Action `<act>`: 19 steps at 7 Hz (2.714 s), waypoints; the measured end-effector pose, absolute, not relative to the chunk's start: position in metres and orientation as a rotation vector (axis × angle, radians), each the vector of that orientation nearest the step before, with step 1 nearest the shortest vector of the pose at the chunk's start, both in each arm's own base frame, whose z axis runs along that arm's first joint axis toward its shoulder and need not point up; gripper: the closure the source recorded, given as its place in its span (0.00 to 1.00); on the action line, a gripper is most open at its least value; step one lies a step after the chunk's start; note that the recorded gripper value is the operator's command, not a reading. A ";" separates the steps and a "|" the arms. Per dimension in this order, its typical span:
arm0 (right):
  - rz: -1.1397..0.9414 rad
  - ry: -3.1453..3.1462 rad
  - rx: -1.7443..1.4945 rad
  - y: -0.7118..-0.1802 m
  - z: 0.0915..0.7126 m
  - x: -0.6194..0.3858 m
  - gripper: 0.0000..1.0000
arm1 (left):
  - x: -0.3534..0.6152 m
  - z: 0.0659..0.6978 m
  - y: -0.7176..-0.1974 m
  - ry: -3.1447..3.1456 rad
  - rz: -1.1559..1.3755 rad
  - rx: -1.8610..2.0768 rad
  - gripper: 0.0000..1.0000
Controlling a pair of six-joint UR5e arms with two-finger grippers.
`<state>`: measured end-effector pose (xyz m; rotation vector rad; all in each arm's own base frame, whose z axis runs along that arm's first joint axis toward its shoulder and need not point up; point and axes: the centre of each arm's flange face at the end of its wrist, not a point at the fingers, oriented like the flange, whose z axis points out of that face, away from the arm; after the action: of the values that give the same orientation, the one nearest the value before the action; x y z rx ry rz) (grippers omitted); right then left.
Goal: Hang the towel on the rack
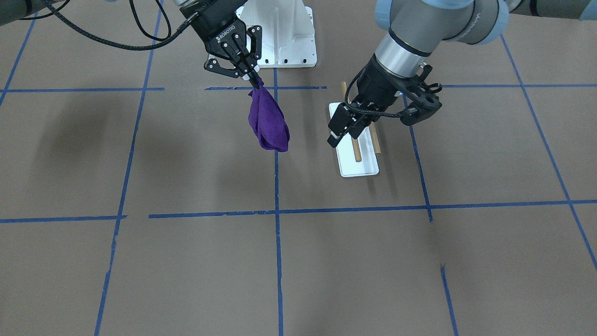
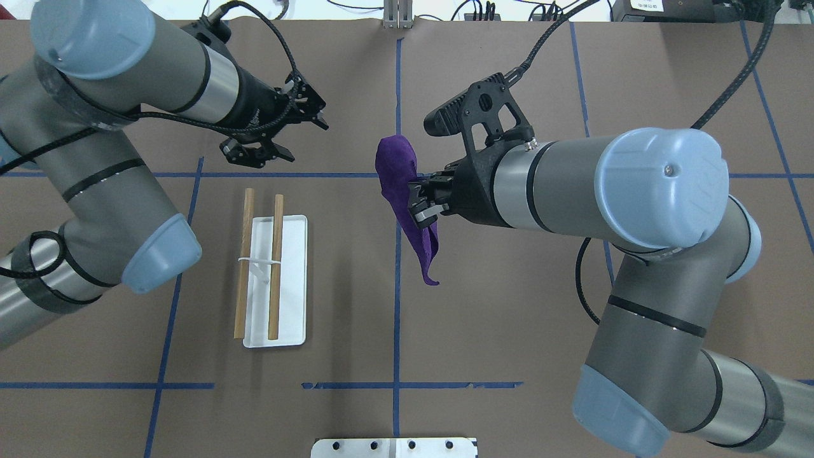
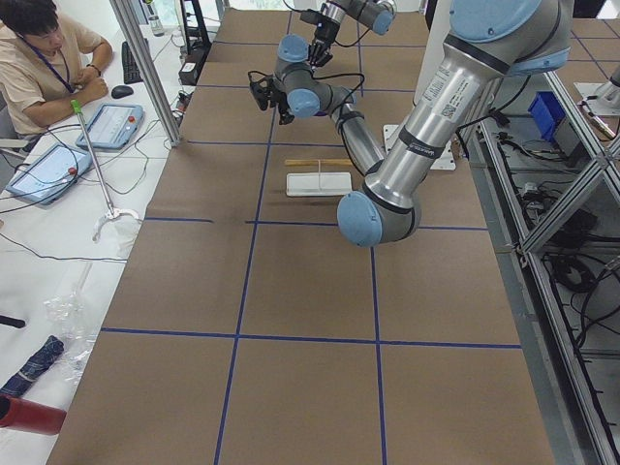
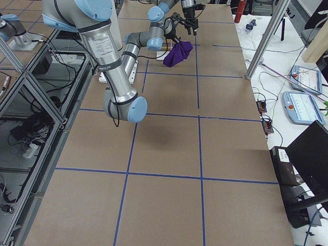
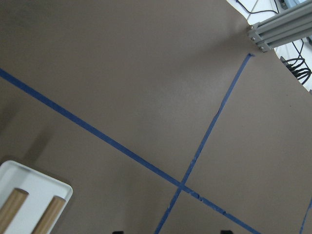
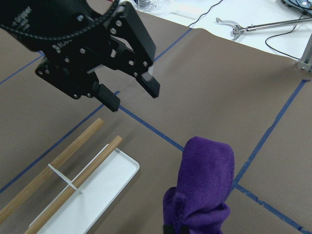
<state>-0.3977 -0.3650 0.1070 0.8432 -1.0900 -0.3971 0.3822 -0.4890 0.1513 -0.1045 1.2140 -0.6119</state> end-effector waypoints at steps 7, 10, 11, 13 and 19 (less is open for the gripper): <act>-0.430 -1.086 0.879 -0.351 0.106 -0.410 1.00 | 0.427 0.106 -0.456 1.323 -0.550 -0.170 1.00; -0.476 -1.066 0.900 -0.351 0.110 -0.410 0.00 | 0.425 0.107 -0.453 1.335 -0.544 -0.166 1.00; -0.491 -1.063 0.898 -0.351 0.113 -0.408 0.00 | 0.424 0.108 -0.453 1.335 -0.542 -0.162 1.00; -0.505 -1.044 0.832 -0.371 0.143 -0.385 0.00 | 0.411 0.117 -0.445 1.339 -0.510 -0.132 1.00; -0.498 -0.776 0.446 -0.488 0.295 -0.249 0.00 | 0.354 0.184 -0.407 1.285 -0.222 0.088 1.00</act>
<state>-0.2491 -0.4881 0.2946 0.4462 -0.7759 -0.4975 0.3539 -0.4075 0.1838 0.0881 1.2850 -0.2216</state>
